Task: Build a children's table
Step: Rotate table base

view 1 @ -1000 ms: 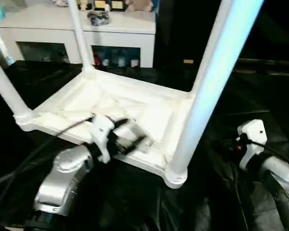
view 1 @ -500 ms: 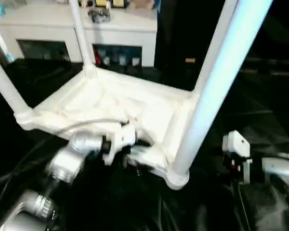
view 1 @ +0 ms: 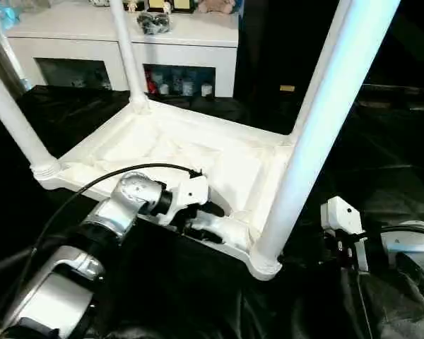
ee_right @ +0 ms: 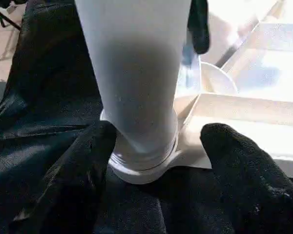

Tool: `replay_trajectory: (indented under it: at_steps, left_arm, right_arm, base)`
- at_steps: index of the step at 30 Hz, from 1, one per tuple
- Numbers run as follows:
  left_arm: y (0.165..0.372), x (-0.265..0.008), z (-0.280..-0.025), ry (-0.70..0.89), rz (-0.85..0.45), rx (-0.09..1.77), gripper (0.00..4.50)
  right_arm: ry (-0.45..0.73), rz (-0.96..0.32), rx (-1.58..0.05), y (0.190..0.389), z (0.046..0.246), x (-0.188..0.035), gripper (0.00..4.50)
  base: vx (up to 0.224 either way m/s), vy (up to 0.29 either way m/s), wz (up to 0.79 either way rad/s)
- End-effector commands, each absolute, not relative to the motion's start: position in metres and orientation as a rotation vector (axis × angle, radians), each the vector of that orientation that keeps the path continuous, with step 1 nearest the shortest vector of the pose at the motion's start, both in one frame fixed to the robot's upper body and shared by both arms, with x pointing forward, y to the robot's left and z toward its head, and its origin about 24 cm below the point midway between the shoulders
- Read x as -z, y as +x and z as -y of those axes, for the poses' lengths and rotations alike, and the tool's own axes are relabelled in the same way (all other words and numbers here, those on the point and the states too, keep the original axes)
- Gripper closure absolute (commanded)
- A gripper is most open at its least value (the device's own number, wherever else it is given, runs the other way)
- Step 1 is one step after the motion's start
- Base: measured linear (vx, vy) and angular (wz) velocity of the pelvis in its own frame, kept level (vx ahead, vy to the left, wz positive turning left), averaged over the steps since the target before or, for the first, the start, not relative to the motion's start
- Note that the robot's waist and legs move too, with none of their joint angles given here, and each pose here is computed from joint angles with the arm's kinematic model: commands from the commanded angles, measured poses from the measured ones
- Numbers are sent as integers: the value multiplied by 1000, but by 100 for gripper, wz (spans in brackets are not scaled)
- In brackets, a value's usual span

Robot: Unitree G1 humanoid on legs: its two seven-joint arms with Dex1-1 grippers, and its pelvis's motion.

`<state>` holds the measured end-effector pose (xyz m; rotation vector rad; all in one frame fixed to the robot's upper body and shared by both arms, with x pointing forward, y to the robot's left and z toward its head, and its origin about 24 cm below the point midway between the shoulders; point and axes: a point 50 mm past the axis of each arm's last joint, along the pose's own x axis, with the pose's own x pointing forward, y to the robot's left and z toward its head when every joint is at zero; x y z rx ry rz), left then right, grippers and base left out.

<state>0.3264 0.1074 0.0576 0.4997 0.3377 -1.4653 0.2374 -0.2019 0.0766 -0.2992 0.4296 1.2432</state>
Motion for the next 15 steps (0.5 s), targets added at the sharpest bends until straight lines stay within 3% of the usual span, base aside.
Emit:
replay_trajectory:
  at_steps: [1,8,15]
  left_arm:
    - [334,-62,-108,477,-328,1383,198]
    - [331,-53,-104,396,-339,1303,247]
    - [322,-63,-106,318,-267,1497,300]
  right_arm:
    - [-334,-417,-1246,241,203,-81,125]
    - [-342,-405,-1250,244,201,-83,125]
    - [-357,-415,-1256,246,203,-84,125]
  base:
    - [0,0,0]
    - [0,0,0]
    - [0,0,0]
